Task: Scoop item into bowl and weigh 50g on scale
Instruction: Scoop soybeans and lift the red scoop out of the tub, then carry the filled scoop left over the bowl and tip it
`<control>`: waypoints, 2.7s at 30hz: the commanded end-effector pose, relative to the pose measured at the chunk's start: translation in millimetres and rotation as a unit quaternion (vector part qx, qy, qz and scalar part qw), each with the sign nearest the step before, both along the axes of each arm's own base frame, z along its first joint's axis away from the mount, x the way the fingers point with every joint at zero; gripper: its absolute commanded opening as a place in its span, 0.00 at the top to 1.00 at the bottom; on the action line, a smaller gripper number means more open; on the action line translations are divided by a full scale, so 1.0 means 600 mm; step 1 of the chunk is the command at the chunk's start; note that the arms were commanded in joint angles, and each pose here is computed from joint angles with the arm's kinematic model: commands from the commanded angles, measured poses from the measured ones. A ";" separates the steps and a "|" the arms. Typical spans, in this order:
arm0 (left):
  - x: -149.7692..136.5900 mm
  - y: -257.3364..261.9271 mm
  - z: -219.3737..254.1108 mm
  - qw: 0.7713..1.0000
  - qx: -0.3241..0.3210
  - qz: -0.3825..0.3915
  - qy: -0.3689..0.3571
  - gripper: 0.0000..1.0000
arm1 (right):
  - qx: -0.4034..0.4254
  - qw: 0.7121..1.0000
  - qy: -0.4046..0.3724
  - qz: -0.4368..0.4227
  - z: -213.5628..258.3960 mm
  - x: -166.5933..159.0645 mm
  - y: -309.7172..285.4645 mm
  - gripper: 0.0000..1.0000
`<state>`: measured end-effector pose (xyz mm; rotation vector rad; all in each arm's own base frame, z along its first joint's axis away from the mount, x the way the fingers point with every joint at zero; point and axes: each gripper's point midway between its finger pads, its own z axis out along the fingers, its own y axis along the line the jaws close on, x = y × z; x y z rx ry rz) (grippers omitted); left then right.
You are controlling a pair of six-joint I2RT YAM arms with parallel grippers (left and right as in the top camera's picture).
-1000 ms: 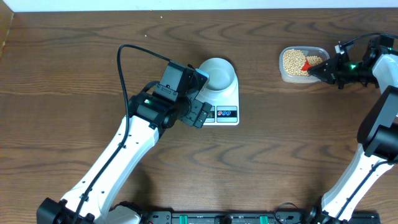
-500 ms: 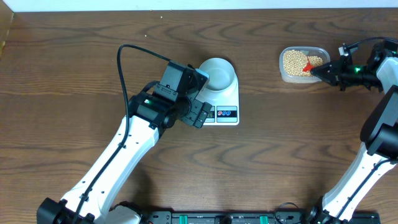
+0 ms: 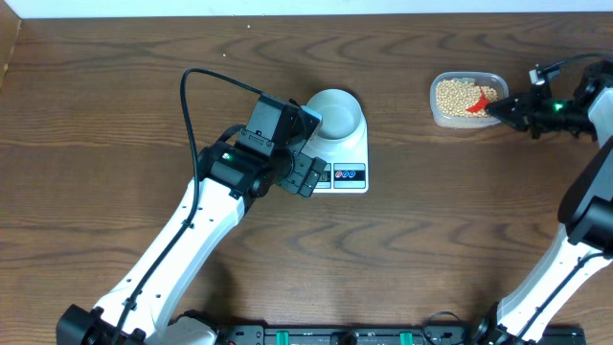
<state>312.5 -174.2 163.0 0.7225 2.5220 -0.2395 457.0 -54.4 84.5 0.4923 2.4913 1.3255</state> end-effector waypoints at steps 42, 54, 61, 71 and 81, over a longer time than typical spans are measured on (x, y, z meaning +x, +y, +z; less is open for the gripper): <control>0.003 0.004 0.003 1.000 0.004 0.002 -0.004 0.09 | 0.115 0.982 -0.152 0.005 0.162 -0.025 -0.015 0.99; 0.003 0.004 0.003 1.000 0.004 0.001 -0.004 0.09 | 0.190 0.962 -0.190 0.038 0.210 -0.020 0.042 0.99; 0.003 0.004 0.003 1.000 0.004 0.001 -0.004 0.08 | 0.202 0.959 -0.182 0.074 0.212 -0.019 0.100 0.99; 0.003 0.004 0.003 1.000 0.004 0.001 -0.004 0.08 | 0.184 0.963 -0.145 0.135 0.191 -0.025 0.193 0.99; 0.003 0.004 0.003 1.000 0.004 0.001 -0.004 0.09 | 0.165 0.960 -0.114 0.196 0.173 -0.038 0.293 0.99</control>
